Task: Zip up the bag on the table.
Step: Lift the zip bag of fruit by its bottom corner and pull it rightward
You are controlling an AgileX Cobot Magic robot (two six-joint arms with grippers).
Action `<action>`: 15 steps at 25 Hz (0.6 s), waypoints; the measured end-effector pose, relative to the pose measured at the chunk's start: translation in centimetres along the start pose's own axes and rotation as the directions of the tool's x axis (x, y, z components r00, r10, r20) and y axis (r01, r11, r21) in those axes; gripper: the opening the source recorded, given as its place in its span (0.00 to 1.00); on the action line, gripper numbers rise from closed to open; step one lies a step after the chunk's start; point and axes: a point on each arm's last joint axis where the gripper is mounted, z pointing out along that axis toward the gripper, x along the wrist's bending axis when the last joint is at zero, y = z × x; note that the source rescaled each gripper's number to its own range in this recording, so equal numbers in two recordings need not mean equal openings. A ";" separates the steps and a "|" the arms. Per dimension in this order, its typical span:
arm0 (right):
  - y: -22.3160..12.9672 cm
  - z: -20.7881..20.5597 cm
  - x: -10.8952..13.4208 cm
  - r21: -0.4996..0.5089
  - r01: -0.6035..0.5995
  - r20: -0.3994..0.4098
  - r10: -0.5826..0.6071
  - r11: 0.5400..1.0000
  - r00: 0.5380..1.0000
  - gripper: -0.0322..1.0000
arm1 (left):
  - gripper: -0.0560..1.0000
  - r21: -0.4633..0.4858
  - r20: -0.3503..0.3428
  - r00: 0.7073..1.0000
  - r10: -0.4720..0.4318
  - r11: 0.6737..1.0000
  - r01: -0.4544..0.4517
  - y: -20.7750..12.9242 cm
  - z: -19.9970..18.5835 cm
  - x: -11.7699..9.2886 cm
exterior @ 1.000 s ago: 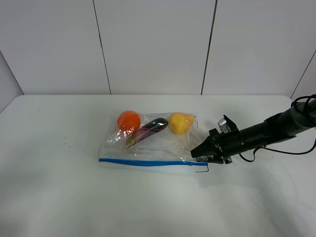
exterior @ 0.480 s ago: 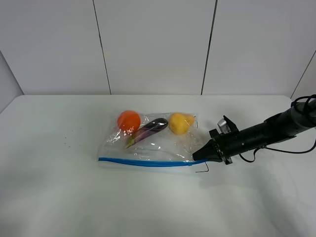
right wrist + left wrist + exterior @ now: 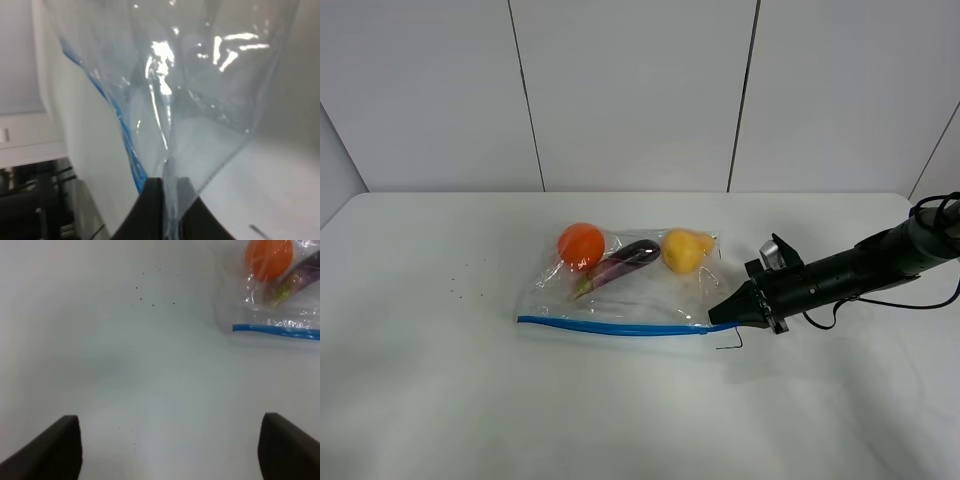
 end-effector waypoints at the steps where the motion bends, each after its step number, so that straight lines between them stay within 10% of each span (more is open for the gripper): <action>1: 0.0 0.0 0.1 -0.002 -0.003 -0.010 0.003 1.000 1.000 0.03 | 1.00 0.000 0.000 1.000 0.000 1.000 0.000 0.0 0.0 0.0; 15: 1.0 -0.4 1.5 -0.087 -0.194 -0.095 0.185 0.977 0.978 0.03 | 1.00 0.000 0.000 1.000 0.000 1.000 0.000 0.0 0.0 0.0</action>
